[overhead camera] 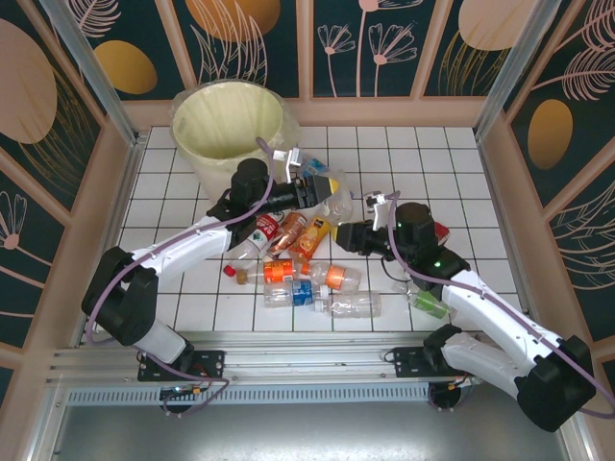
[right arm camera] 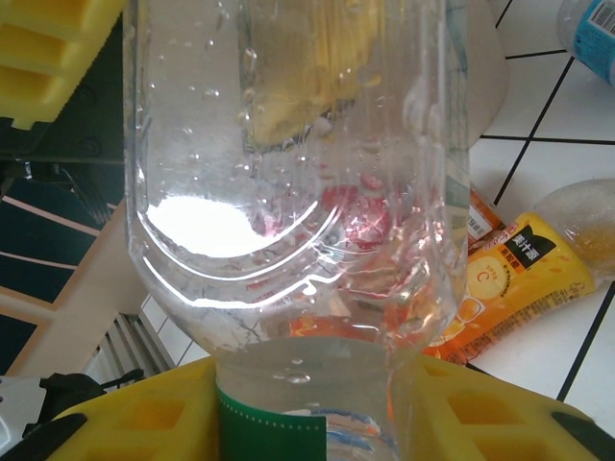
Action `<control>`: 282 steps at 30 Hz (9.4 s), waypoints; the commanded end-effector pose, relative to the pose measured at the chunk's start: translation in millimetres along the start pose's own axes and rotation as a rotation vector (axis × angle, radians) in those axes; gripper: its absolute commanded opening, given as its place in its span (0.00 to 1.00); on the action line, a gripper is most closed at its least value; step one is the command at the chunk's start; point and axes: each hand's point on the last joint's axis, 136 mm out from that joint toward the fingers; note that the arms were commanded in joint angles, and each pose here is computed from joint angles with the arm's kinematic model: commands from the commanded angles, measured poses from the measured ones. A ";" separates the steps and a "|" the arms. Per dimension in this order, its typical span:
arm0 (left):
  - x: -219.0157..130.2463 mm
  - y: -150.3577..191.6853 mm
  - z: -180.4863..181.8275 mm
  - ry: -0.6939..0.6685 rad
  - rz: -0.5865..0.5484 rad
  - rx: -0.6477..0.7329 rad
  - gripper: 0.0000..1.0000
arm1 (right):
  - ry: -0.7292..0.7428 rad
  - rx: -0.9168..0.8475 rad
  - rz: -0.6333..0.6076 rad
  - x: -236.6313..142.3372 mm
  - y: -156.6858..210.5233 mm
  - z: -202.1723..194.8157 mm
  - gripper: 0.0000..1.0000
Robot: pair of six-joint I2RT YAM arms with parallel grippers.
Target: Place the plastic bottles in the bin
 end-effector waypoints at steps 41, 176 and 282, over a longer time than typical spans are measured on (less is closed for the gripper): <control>-47.6 -163.8 -16.6 -0.402 -0.151 0.395 0.49 | -0.095 -0.225 -0.223 -57.7 -58.1 69.8 0.99; -133.9 -14.6 2.9 -0.181 0.053 0.346 0.99 | 0.514 -0.131 0.527 39.3 103.8 -103.9 0.84; -87.6 -23.1 -21.5 -0.040 0.054 0.333 0.99 | 0.730 -0.189 0.436 35.7 112.0 -146.9 0.64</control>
Point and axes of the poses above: each hand's point on the last joint's axis, 136 mm out from that joint toward the fingers, its own x axis out along the fingers, its own z axis along the line the jaws close on, y = z × x, and after that the axes turned 8 degrees about x, right-handed
